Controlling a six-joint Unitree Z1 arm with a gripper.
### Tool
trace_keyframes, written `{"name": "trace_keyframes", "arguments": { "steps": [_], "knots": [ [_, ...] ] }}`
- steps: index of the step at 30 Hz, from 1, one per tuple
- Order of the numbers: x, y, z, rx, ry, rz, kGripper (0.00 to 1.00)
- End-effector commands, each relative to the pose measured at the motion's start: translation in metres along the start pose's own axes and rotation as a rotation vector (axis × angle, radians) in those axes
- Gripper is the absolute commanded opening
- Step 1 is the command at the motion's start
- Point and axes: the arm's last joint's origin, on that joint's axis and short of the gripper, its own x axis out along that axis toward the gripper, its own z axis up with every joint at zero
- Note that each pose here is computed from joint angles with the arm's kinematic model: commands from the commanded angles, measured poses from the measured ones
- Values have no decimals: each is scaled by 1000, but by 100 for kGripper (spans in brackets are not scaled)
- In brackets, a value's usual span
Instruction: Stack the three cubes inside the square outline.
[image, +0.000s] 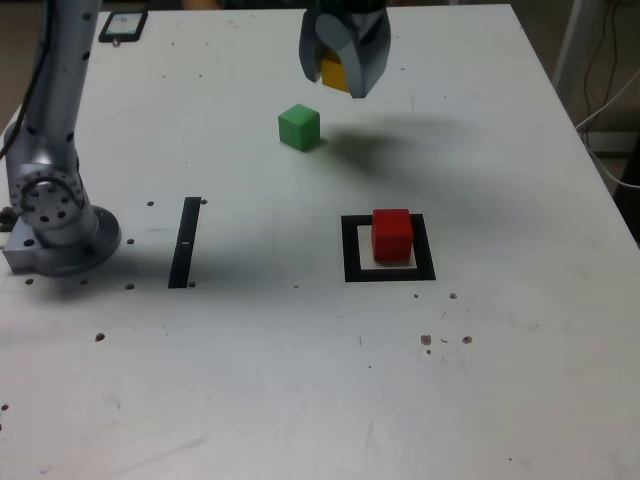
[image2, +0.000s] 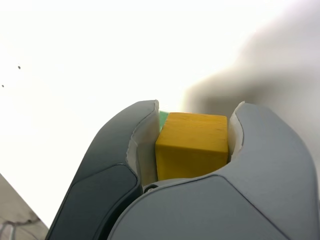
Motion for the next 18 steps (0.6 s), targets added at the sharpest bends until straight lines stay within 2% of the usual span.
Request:
{"name": "trace_keyframes", "arguments": {
  "steps": [1,6,11,15,18],
  "knots": [
    [-15,-10,5,10,-3,-6,42],
    [-36,-32,17,-26,-30,-47,42],
    [-49,-52,31,-107,-69,-117,43],
    [-56,-68,40,-182,-75,-170,43],
    [-58,-78,47,-226,-70,-191,43]
  ]
}}
